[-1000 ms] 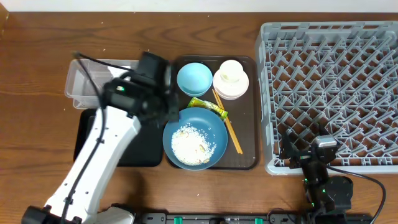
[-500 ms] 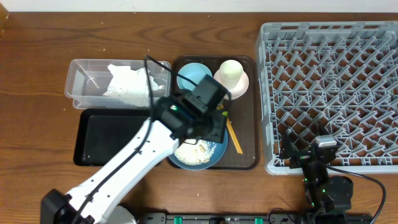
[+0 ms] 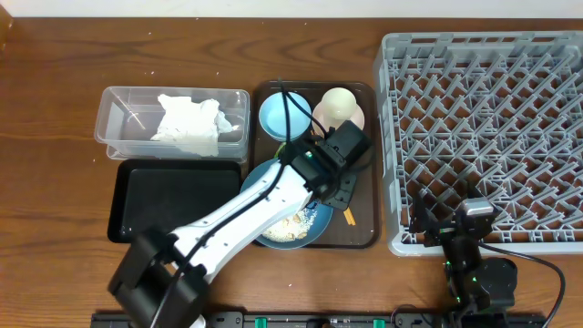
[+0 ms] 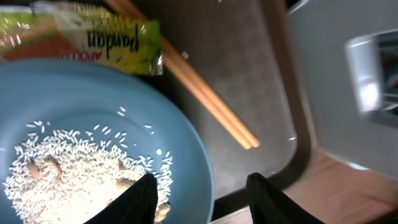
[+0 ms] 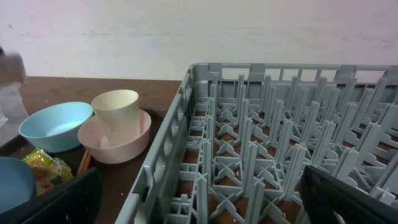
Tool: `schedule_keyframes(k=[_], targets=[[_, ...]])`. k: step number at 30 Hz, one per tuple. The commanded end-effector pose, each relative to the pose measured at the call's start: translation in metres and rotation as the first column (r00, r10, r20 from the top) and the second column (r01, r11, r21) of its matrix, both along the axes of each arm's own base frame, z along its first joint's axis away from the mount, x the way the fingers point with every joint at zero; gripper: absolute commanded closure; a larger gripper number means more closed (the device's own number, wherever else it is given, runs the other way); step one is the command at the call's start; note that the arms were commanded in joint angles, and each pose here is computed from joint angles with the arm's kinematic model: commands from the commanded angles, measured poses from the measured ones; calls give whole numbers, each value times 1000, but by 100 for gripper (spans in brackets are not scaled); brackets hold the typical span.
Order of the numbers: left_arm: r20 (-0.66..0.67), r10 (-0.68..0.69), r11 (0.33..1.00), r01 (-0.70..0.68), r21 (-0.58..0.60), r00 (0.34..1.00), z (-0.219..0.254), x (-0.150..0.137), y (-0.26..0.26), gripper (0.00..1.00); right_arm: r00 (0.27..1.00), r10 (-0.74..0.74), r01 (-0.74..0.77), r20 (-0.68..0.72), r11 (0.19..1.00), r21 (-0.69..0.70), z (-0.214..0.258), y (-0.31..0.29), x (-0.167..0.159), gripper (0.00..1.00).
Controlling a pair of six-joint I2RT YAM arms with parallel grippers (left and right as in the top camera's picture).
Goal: Sort waste into correct bins and load items into the dishwasher rack
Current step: 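Move the left gripper to the blue plate rim and grasp it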
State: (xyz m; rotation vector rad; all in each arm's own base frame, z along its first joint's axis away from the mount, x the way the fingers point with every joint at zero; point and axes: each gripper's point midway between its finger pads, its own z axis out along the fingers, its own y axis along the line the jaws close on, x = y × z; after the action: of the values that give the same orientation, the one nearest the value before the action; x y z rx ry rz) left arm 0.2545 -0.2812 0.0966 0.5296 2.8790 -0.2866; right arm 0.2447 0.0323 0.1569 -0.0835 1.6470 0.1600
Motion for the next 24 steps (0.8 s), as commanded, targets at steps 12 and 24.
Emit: schedule_keyframes(k=[12, 24], targets=[[-83, 28, 995, -20, 96, 996, -39, -21, -5, 59, 1000, 3, -3, -4, 1000, -1, -1, 1, 0, 1], [-92, 46, 985, -29, 172, 995, -68, -20, -2, 62, 1000, 3, -3, -4, 1000, -1, -1, 1, 0, 1]])
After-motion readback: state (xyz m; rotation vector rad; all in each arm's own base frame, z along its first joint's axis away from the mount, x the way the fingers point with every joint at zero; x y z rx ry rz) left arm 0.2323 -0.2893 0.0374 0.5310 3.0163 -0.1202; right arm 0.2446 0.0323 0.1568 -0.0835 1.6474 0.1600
